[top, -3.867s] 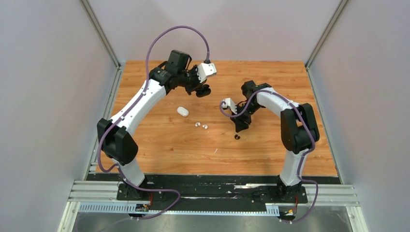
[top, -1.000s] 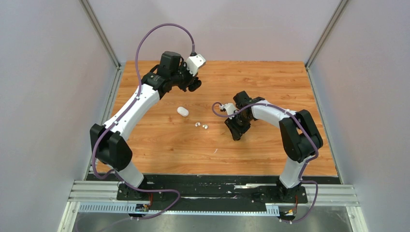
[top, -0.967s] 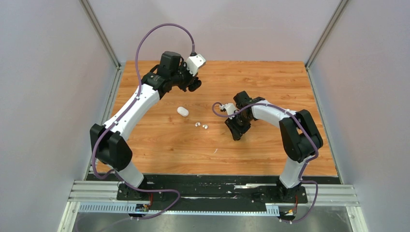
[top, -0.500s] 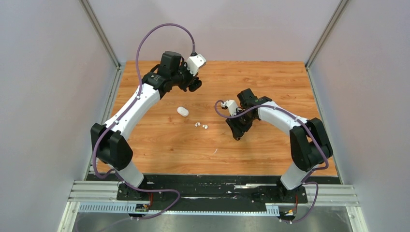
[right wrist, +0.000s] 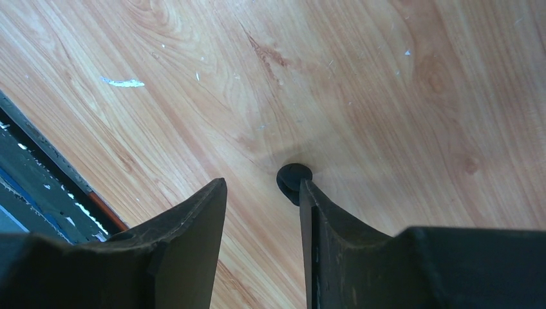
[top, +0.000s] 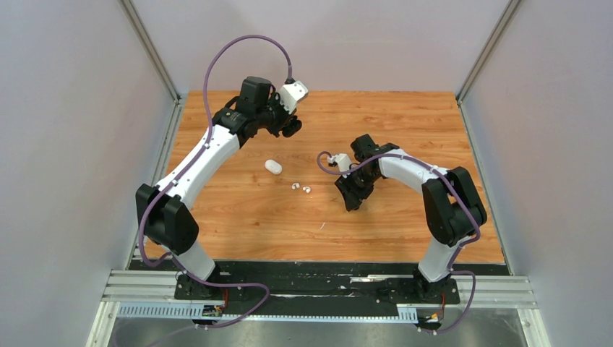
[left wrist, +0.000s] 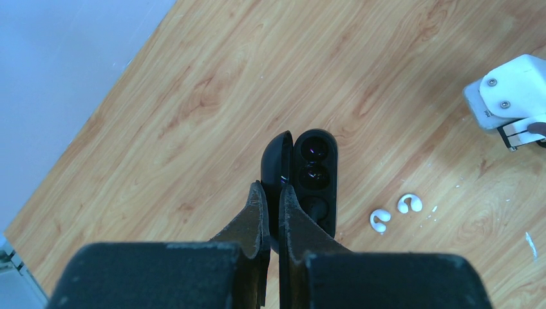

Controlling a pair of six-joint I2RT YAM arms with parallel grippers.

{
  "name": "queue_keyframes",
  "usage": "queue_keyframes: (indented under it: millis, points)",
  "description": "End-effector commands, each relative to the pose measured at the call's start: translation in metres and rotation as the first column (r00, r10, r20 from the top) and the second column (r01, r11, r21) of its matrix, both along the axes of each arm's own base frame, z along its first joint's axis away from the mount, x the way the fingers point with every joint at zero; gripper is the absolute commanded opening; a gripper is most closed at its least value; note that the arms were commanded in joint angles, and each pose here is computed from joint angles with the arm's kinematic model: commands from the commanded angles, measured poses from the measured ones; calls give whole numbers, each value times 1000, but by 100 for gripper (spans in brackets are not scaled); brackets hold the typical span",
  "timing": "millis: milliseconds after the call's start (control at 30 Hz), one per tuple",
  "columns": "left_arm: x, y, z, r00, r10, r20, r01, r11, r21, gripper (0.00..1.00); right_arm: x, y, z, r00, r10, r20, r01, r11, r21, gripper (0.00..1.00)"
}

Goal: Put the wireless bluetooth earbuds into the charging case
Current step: Adjust the right earbud at the center of the board.

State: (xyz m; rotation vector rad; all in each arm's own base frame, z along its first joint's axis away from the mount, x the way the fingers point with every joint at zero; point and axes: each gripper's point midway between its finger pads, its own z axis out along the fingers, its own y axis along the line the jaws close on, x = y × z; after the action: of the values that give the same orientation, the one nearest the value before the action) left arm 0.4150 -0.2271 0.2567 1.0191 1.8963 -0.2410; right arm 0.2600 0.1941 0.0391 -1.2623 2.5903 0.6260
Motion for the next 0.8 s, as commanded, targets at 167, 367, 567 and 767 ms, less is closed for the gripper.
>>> queue_keyframes:
  millis: [167,367,567,767]
  points:
    - [2,-1,27,998,-2,67,4,1000,-29,0,8,7,0,1000,18,22,-18,1000,4,46]
    - [3,-2,28,998,-3,66,5,999,-34,0,7,2,-6,999,25,23,-25,1000,-18,45]
    - [3,-4,26,998,-6,60,9,999,-36,0,7,0,-9,999,34,20,-33,999,-20,45]
    - [4,-4,26,998,-7,57,9,999,-38,0,7,-4,-13,999,45,19,-44,999,-31,44]
